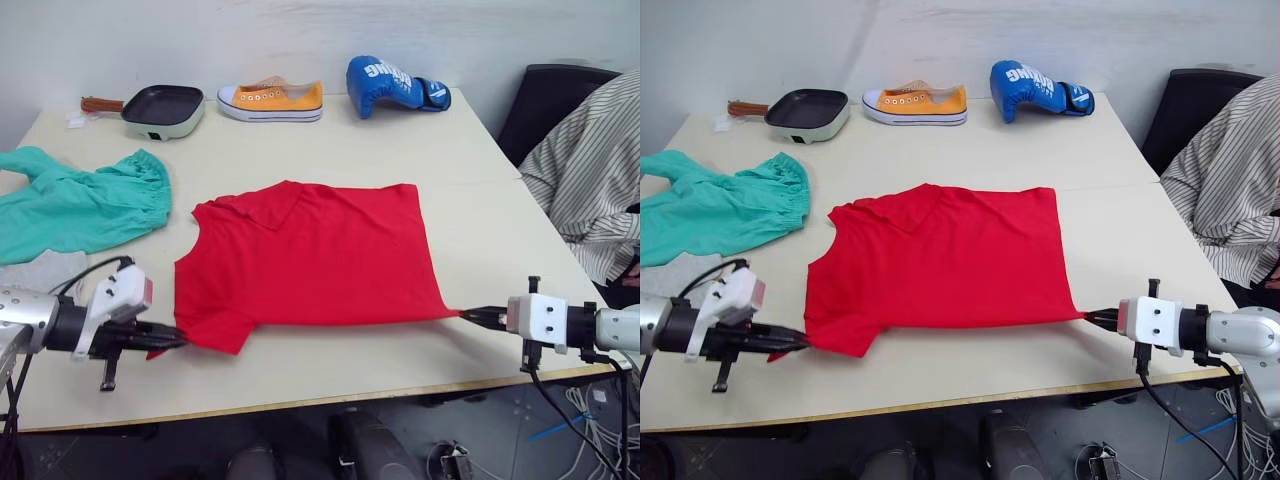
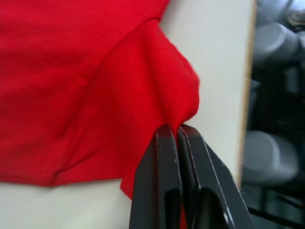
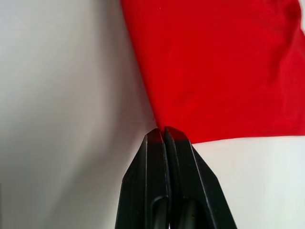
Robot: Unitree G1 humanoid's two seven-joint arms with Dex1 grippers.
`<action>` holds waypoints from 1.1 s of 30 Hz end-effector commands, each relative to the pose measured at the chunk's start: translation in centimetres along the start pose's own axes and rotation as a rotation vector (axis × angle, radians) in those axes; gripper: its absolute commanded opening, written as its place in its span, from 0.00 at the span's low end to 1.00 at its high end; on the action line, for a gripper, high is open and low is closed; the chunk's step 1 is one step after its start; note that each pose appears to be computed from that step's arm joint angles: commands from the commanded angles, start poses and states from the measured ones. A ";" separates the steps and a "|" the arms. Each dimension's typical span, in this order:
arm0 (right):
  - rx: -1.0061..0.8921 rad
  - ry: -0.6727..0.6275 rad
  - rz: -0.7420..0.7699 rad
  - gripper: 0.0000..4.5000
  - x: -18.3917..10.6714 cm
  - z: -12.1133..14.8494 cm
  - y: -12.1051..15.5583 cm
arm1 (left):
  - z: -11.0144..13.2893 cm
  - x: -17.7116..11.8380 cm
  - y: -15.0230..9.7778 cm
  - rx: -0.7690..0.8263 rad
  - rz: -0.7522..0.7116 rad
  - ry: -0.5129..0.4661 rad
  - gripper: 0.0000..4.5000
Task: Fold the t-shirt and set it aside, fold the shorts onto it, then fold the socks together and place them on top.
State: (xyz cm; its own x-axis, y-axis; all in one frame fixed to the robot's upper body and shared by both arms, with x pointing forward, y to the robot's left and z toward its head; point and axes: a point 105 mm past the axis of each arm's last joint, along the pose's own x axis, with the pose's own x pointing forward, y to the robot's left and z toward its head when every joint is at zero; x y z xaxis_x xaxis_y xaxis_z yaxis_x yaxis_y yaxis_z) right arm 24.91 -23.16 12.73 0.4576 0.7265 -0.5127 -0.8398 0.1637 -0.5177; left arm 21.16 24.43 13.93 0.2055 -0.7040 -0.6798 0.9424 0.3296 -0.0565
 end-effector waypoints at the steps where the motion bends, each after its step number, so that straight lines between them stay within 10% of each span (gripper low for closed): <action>1: 0.012 -0.005 0.052 0.00 -1.0 1.2 0.1 | 0.3 -0.7 -1.0 0.017 -0.033 0.030 0.01; 10: 0.199 -0.004 0.194 0.00 -1.8 0.9 2.2 | -0.4 -1.8 -2.9 -0.090 -0.173 0.062 0.01; 25: 0.651 -0.125 0.338 0.00 2.7 -0.2 -2.4 | 3.8 1.2 7.8 -0.199 -0.066 -0.149 0.01; 33: 0.710 -0.128 0.288 0.00 3.9 -1.3 -3.8 | 3.1 1.3 9.7 -0.199 0.003 -0.146 0.01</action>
State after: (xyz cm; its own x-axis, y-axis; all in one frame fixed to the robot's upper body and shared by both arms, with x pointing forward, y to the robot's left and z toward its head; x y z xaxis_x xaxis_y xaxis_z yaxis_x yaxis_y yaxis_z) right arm 29.97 -21.70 10.99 0.1796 0.8604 -0.4769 -0.9243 0.3136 0.2176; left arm 31.08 24.12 14.18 0.2277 -0.7938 -0.5639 0.8719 0.4240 -0.2449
